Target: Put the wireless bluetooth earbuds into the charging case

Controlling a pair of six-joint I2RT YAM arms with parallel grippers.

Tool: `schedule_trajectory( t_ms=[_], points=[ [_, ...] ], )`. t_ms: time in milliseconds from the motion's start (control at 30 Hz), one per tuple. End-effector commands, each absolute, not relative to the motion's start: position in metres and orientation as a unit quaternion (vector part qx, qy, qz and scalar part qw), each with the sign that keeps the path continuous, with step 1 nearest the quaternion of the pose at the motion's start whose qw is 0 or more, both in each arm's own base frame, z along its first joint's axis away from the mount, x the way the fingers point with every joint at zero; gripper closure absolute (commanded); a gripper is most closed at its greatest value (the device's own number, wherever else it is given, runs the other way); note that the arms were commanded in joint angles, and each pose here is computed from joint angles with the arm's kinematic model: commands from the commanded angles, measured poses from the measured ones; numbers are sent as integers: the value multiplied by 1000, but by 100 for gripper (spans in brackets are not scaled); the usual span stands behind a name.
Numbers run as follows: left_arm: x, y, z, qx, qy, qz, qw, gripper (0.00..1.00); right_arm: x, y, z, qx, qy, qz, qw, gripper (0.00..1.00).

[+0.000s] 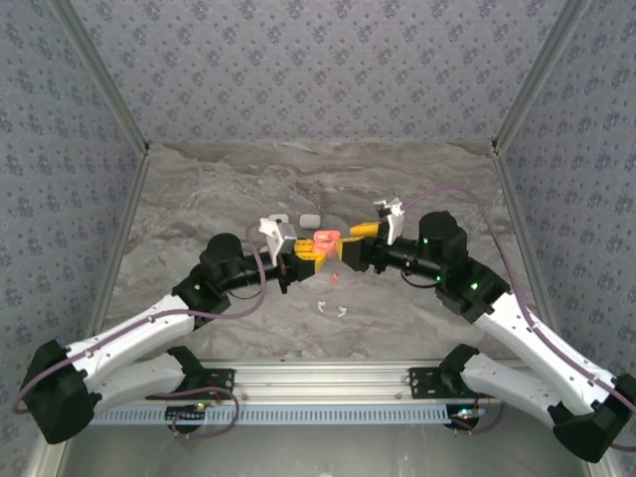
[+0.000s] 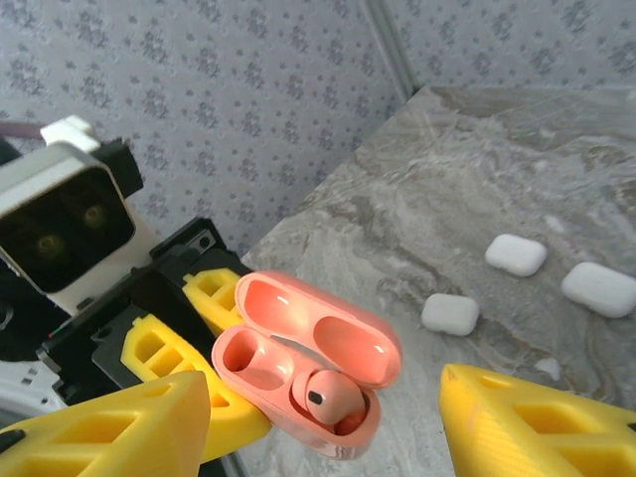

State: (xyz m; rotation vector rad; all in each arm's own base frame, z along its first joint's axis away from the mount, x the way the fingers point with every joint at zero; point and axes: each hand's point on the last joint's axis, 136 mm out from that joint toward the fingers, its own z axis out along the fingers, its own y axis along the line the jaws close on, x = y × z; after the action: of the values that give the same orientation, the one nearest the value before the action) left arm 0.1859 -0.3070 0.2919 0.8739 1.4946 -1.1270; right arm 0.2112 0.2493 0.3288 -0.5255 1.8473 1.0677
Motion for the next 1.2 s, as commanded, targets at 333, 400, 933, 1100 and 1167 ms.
schedule_trajectory(
  t_ms=[333,400,933,1100,1167],
  points=[
    [183,-258,295,332,639,-386,577,100,256,214,183,-71,905,277,316,41],
    [180,-252,294,330,640,-380,581,100,257,223,158,-79,917,269,285,43],
    [175,-237,295,320,641,-368,593,100,274,267,52,-152,959,165,174,50],
    [173,-236,296,319,640,-369,593,100,279,272,40,-164,961,152,161,54],
    [173,-235,297,319,639,-368,595,100,280,273,36,-165,962,149,158,56]
  ],
)
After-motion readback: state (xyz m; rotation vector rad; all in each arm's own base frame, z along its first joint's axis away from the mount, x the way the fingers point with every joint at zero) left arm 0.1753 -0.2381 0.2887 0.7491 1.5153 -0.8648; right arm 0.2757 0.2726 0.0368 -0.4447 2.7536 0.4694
